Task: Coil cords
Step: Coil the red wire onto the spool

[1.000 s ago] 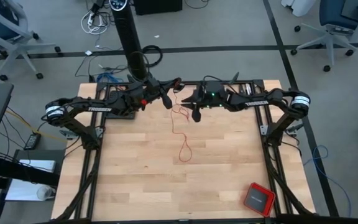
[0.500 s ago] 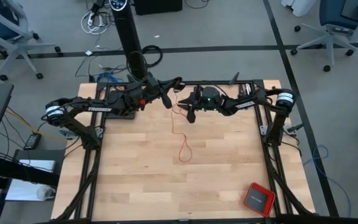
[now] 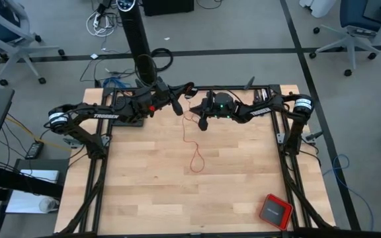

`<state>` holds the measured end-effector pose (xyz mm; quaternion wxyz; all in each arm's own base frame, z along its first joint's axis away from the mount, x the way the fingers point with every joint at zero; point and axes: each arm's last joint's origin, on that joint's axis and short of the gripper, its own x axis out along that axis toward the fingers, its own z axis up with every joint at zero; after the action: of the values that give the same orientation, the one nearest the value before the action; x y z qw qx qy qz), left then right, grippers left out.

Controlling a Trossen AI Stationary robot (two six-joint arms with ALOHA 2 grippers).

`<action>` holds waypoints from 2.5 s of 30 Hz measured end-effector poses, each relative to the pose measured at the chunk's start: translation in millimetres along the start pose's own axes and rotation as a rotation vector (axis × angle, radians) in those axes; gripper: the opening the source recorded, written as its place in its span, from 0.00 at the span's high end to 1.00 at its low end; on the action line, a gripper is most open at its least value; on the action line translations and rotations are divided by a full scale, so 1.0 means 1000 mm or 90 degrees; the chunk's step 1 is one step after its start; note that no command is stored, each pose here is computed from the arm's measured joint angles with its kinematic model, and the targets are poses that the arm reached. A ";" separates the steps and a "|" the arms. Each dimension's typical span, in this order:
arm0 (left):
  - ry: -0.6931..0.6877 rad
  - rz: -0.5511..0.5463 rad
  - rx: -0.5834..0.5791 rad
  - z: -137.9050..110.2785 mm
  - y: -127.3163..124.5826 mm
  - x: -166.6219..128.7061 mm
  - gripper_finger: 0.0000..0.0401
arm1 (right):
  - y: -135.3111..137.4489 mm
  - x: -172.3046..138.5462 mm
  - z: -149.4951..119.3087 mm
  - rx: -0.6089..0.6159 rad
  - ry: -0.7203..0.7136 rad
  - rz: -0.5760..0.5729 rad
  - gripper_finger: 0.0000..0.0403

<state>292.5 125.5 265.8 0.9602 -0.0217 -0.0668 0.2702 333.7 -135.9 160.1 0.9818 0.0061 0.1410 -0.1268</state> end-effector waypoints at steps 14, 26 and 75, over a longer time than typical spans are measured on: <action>0.096 -0.065 0.151 -0.015 -0.001 -0.001 1.00 | -0.030 -0.013 0.000 0.045 0.058 -0.087 0.99; 0.166 -0.032 0.201 -0.025 0.005 -0.003 1.00 | -0.034 -0.032 0.021 -0.018 0.068 -0.163 1.00; 0.224 -0.003 0.304 -0.032 0.008 -0.005 1.00 | 0.016 -0.060 0.082 -0.060 -0.117 -0.134 1.00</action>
<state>288.7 129.5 232.5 0.9356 0.1583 0.1659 0.2684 304.6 -109.5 254.8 0.9711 -0.0662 0.0558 -0.2226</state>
